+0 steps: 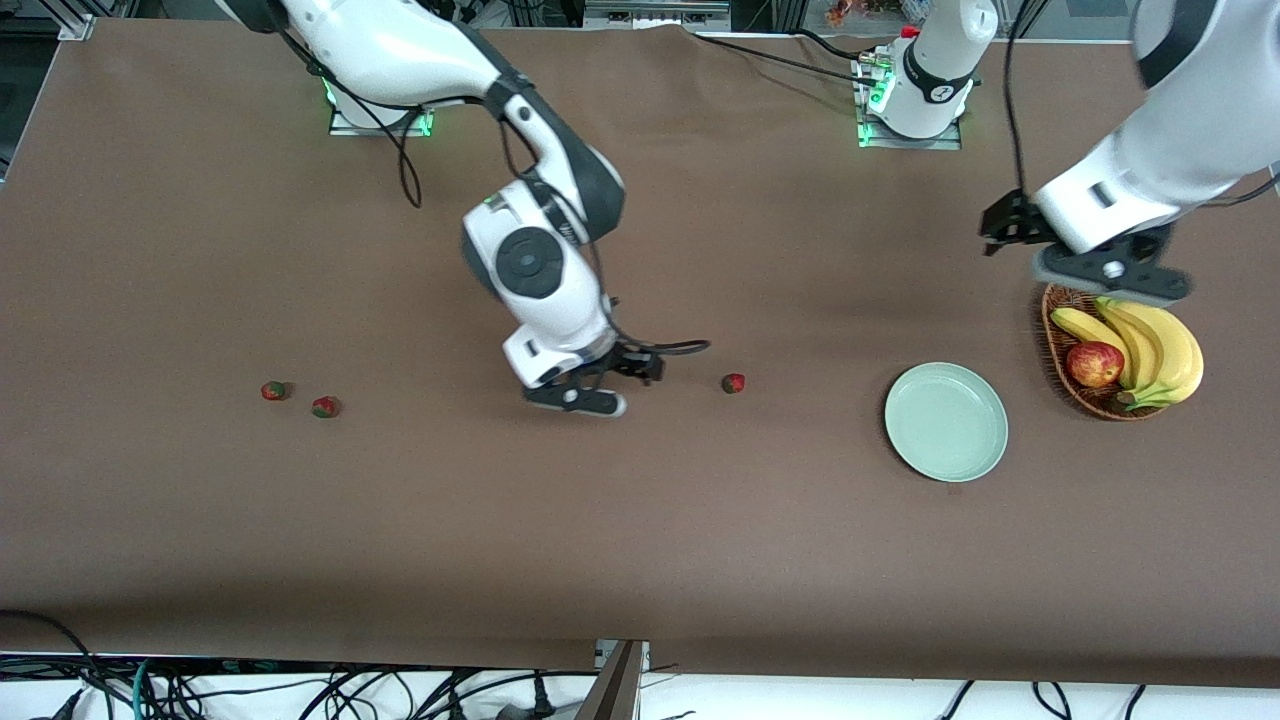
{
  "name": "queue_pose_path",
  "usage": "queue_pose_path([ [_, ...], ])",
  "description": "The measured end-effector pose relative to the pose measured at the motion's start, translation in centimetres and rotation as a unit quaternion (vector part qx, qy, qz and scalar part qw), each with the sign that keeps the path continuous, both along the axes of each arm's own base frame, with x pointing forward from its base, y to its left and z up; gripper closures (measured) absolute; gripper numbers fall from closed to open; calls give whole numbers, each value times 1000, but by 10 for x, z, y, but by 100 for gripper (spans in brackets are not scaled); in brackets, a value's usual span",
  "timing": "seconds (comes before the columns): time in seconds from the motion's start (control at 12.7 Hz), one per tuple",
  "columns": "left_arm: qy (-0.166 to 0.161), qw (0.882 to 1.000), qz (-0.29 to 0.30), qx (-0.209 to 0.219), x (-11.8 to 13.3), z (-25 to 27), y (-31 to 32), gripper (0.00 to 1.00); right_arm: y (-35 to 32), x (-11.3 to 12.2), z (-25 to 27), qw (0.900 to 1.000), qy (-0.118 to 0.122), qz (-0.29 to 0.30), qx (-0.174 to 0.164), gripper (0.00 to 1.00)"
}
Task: Collect all strawberries into plate
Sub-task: 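Grasp the strawberry with the left gripper while the right gripper grasps another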
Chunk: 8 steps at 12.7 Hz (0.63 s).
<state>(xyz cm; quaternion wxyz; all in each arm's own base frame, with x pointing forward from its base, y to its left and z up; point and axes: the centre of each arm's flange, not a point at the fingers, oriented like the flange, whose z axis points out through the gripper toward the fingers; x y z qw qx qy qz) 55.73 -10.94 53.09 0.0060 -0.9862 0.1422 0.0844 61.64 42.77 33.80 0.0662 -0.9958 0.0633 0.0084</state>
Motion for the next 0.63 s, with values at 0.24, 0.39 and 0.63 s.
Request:
queue_pose_path([
  [0.24, 14, 999, 0, -39, 33, -83, -48, 0, -101, 29, 3, 993, 60, 75, -75, 0],
  [0.39, 1, 998, -13, -60, 47, -139, -95, 0, -168, 41, -15, 982, 109, 116, -106, 0],
  [0.63, -26, 995, -41, -90, 51, -225, -166, 0, -265, 52, -58, 974, 153, 128, -103, 0],
])
